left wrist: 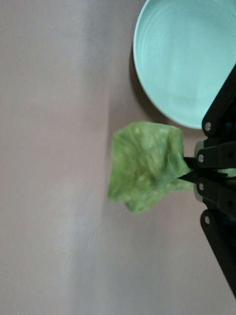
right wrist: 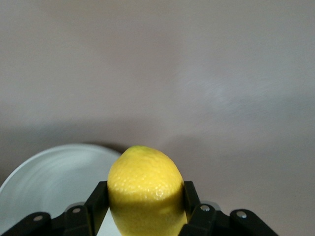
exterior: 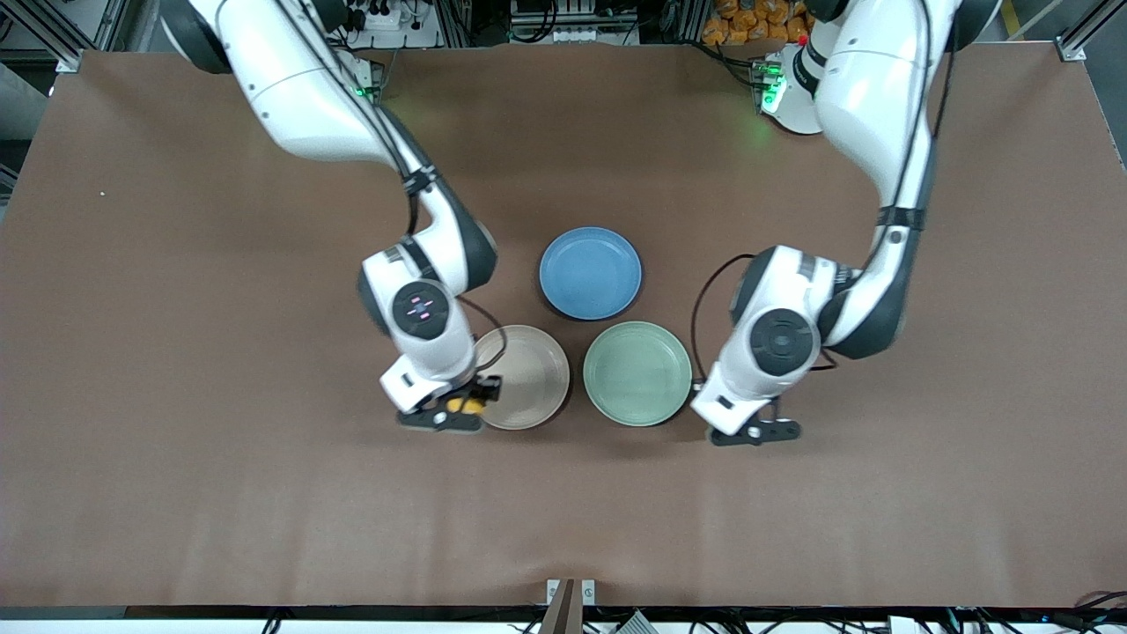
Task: Pick lemon and lettuce from plates
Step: 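Lift the lemon with the right gripper while the left gripper lifts lettuce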
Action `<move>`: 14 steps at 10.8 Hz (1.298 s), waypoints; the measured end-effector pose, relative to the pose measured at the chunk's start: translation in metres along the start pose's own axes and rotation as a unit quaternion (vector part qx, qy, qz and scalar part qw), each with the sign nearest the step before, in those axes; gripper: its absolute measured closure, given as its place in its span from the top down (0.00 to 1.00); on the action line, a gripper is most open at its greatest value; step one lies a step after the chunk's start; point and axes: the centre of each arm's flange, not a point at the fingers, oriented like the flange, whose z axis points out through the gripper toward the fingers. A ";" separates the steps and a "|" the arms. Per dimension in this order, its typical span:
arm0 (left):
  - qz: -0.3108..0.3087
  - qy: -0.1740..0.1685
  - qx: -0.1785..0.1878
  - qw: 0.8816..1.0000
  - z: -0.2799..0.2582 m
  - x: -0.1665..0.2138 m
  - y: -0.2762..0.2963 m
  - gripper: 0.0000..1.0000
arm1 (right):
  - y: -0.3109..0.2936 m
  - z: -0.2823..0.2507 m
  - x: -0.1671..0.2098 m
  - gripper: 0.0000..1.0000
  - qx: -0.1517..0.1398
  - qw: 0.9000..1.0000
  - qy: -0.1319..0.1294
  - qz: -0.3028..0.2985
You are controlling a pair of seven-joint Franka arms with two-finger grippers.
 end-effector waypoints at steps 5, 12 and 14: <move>-0.026 -0.036 0.011 0.999 -0.019 0.023 -0.088 0.04 | 0.098 0.005 0.050 0.67 -0.011 1.000 -0.026 0.000; -0.019 -0.097 0.019 0.995 0.013 0.031 -0.170 0.04 | 0.281 -0.097 0.096 0.67 -0.013 0.998 -0.023 -0.063; -0.014 -0.110 0.021 0.994 0.027 0.029 -0.178 0.04 | 0.304 -0.119 0.087 0.67 -0.013 0.998 -0.023 -0.054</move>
